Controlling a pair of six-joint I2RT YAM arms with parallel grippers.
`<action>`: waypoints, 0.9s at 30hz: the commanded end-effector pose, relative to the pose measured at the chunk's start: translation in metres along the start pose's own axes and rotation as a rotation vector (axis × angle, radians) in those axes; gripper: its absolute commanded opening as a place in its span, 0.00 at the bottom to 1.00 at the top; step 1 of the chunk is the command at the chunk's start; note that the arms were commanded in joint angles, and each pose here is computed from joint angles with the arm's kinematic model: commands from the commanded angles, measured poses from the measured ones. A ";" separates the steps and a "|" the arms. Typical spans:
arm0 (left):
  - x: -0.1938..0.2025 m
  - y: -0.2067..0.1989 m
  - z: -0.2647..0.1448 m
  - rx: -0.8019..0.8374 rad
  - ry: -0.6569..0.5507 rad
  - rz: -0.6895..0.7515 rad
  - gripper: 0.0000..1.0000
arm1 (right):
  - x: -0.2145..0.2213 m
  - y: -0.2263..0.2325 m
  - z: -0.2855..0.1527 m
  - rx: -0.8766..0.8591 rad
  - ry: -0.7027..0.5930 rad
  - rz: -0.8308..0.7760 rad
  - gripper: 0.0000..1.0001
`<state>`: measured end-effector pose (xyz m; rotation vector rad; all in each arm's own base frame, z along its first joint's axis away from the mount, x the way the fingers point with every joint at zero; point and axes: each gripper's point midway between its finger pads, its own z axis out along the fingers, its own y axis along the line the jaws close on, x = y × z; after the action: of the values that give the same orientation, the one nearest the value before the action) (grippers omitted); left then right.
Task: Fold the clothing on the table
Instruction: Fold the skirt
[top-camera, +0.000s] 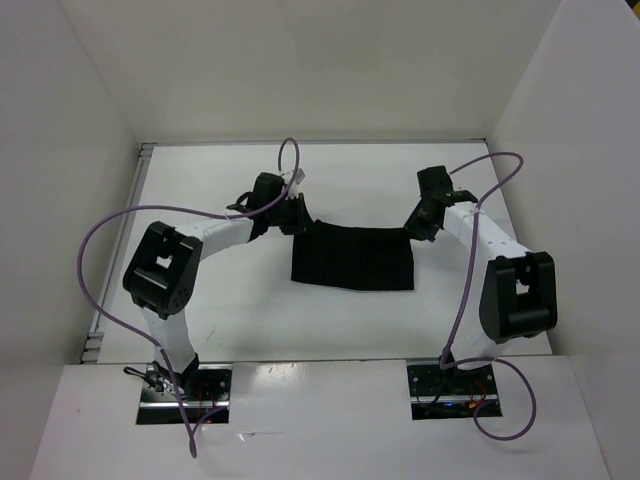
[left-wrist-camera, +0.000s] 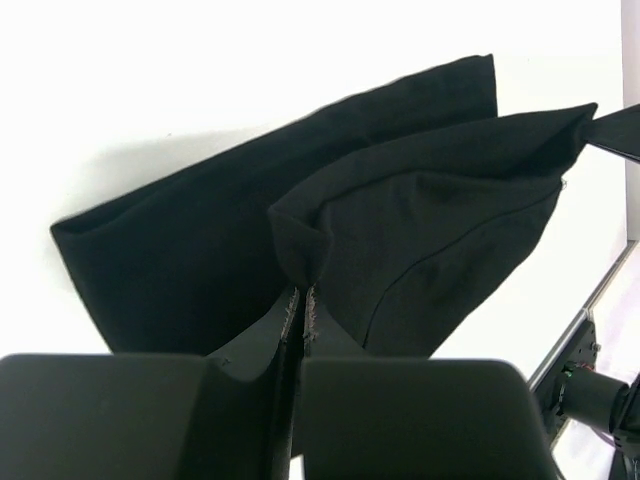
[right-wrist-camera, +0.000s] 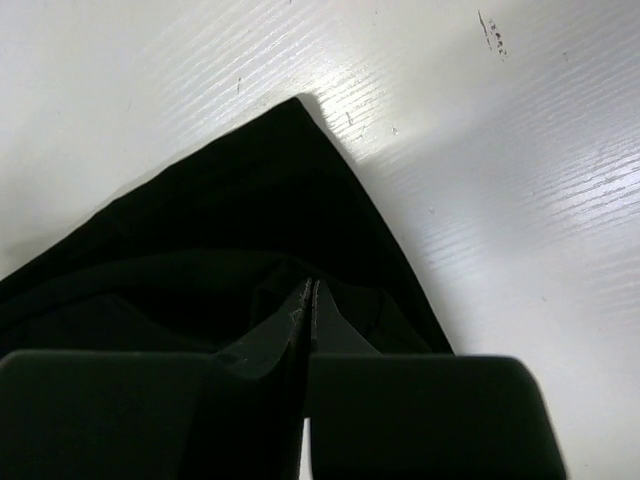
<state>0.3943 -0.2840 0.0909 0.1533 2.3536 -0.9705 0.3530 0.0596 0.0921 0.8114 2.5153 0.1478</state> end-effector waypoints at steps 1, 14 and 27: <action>-0.002 -0.006 -0.013 -0.013 -0.021 -0.003 0.00 | -0.005 0.000 0.001 0.003 -0.012 0.004 0.00; 0.016 0.025 -0.019 -0.165 -0.011 -0.079 0.00 | -0.015 0.017 0.027 -0.012 0.002 -0.014 0.00; 0.036 0.052 -0.005 -0.264 0.052 -0.142 0.00 | -0.015 0.028 0.057 -0.039 0.018 -0.023 0.00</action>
<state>0.3765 -0.2490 0.0515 -0.0410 2.5107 -0.7556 0.3753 0.0705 0.0410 0.8026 2.6222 0.1495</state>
